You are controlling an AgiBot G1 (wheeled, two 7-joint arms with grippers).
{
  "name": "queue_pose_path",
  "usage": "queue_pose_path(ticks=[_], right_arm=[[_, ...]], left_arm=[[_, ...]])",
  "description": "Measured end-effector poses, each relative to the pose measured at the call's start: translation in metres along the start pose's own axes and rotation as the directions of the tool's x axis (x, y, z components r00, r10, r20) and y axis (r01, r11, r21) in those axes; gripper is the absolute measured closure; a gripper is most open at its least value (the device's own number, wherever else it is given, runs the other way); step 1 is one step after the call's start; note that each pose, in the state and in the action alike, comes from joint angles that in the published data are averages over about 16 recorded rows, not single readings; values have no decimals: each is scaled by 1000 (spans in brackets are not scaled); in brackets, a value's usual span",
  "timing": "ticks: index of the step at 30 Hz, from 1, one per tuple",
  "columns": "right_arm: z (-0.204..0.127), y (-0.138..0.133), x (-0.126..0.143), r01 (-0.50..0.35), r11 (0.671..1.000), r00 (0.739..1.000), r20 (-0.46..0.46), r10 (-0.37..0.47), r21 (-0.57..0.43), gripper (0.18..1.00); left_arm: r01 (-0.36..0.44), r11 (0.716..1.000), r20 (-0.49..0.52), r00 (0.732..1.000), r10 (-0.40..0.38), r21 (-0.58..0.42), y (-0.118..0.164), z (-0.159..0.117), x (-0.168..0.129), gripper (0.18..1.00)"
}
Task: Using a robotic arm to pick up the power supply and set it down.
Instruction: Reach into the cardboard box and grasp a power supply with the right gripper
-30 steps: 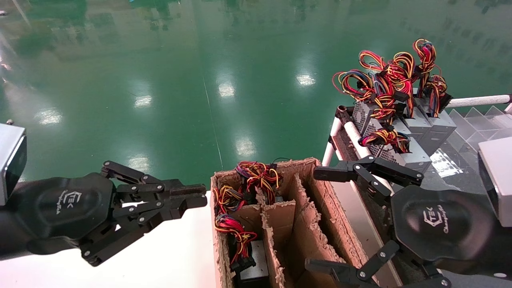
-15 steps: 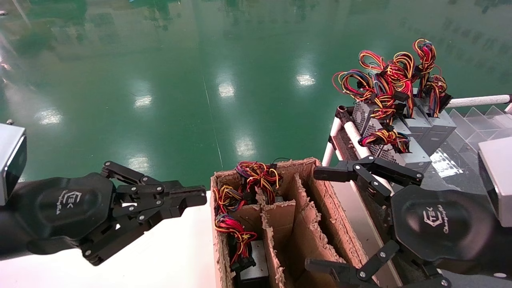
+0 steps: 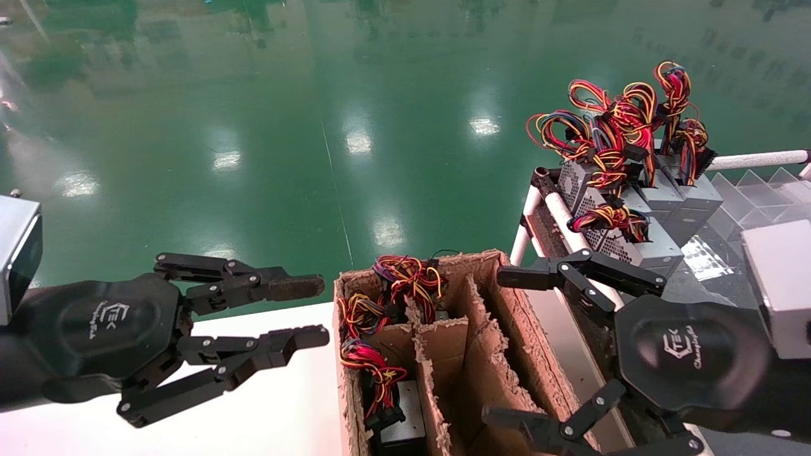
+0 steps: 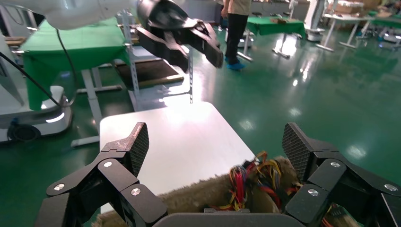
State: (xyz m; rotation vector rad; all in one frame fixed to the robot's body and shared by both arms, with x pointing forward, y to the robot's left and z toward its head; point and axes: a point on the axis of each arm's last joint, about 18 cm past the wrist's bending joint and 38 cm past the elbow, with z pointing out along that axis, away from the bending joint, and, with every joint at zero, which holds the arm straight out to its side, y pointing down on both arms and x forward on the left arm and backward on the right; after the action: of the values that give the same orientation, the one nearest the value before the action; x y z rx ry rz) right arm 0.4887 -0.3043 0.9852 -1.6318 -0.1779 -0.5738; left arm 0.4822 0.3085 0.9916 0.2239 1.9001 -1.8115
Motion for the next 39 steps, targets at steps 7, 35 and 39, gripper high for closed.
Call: queue_pose_path(ticks=[7,35,39], right_arm=[[21,27,16,-62,994,998,-24,60,-96,178],[153,115,65,-115,945,991,35,132,-306,295],[159,118,66,-102,947,992,38,119,-305,361]], left_arm=[[0,1000,0,1000,0,0,0,0,0,682],[0,1000,0,1000,0,0,0,0,0,207],[0,1000,0,1000,0,0,0,0,0,192]])
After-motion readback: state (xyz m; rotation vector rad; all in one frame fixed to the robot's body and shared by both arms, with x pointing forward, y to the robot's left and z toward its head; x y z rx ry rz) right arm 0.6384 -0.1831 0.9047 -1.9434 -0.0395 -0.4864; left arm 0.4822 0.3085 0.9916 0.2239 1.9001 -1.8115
